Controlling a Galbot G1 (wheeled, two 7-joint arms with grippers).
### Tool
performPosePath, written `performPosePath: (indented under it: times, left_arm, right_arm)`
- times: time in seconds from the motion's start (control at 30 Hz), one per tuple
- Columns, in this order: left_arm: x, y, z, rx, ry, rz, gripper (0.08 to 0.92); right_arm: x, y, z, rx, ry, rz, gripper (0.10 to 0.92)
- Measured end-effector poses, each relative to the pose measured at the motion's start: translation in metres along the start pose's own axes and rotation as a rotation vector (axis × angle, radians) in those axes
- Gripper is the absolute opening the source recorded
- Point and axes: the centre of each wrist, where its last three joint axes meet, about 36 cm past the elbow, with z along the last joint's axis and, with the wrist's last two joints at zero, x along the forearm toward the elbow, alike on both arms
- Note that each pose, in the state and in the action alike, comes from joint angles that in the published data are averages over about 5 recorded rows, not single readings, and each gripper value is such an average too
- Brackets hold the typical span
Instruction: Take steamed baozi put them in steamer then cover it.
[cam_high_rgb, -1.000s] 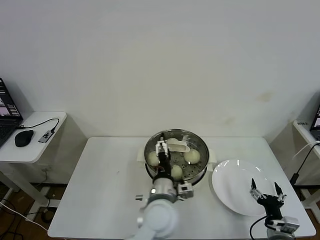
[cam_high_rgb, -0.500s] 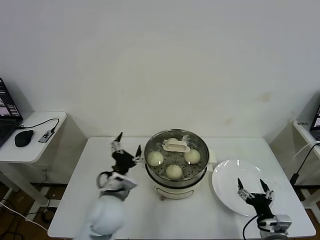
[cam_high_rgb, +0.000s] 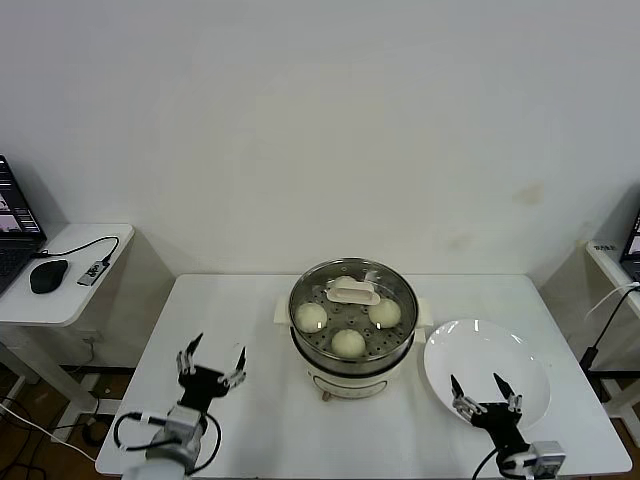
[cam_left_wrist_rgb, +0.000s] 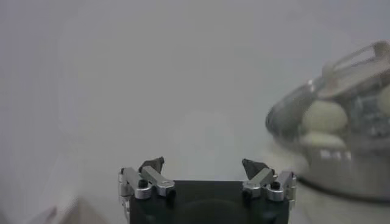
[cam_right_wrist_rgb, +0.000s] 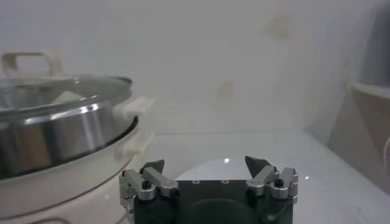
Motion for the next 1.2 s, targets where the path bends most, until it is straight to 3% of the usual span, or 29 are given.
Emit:
performPosePath:
  times: [0.4,1.2]
  left_arm:
    - [0.036,-0.006,0.022,0.105,0.087,0.028,0.823]
    - [0.048,-0.007,0.029,0.157,0.109,0.037,0.823]
  right_arm:
    - [0.015,0.004,-0.003,0.022,0.037,-0.014,0.823]
    - [0.023,-0.003,0.000,0.059,0.034,-0.028,0.823]
